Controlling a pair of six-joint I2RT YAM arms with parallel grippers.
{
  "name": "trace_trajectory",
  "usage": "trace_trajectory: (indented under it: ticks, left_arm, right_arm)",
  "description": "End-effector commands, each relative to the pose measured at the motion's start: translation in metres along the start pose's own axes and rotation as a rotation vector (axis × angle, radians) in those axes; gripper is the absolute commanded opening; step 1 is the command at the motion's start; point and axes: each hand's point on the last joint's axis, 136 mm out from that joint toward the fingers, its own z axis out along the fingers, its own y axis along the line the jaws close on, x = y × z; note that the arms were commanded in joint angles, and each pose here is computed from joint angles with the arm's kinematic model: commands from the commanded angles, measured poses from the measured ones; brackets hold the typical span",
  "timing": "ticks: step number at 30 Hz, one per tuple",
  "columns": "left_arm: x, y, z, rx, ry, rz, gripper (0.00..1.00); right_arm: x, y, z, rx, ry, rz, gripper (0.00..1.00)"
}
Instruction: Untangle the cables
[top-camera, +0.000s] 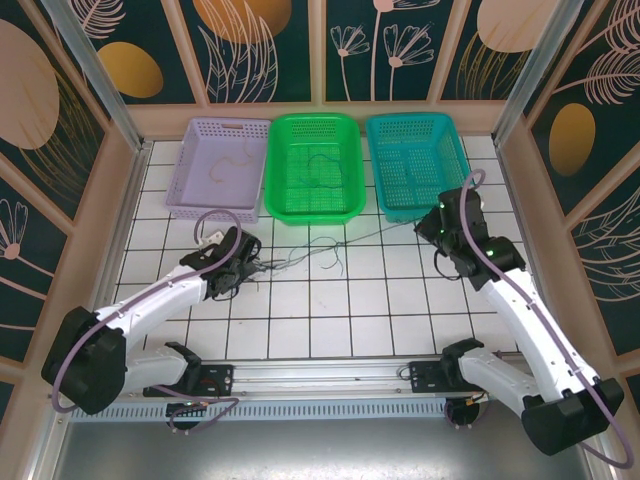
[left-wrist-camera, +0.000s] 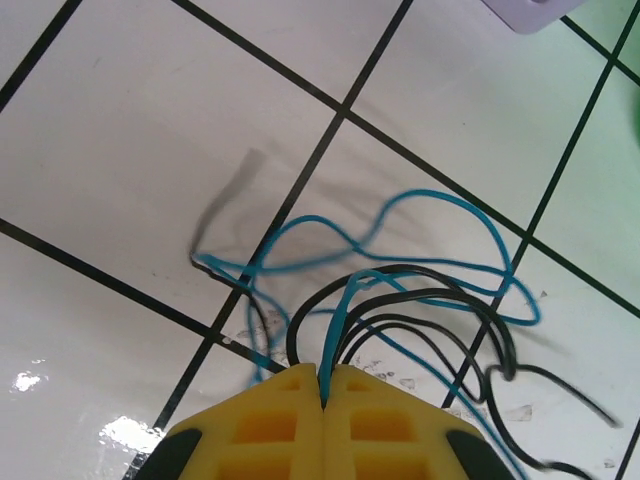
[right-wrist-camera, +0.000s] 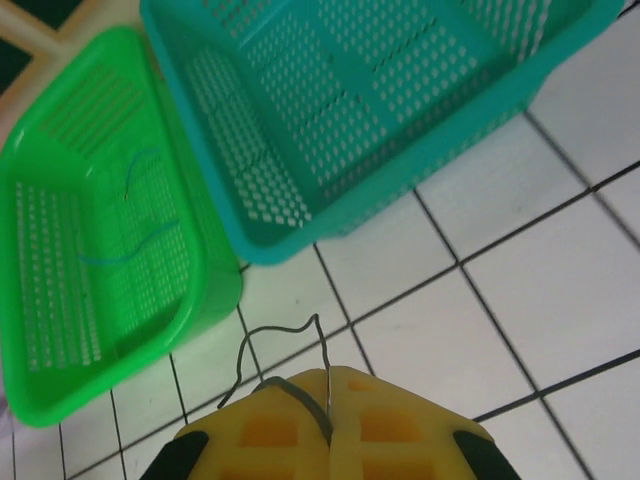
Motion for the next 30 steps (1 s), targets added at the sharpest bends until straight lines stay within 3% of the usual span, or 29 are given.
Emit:
trace_trajectory:
  ticks: [1,15,23,30]
  left_arm:
    - [-0.009,0.010,0.001,-0.066,-0.035,0.049,0.00]
    - [-0.010,0.013,0.016,-0.127,-0.038,0.135,0.00]
    - [0.001,0.014,0.032,-0.105,0.000,0.117,0.00]
    - [-0.003,0.028,0.038,-0.157,0.008,0.119,0.00]
  right_arm:
    - [-0.039,-0.011,-0.028,0.074,-0.134,-0.018,0.00]
    - [-0.152,0.019,-0.124,0.066,-0.498,-0.049,0.00]
    - [-0.201,0.079,-0.189,-0.186,-0.668,-0.100,0.00]
    - [-0.234,0.097,-0.245,-0.254,-0.824,-0.098,0.00]
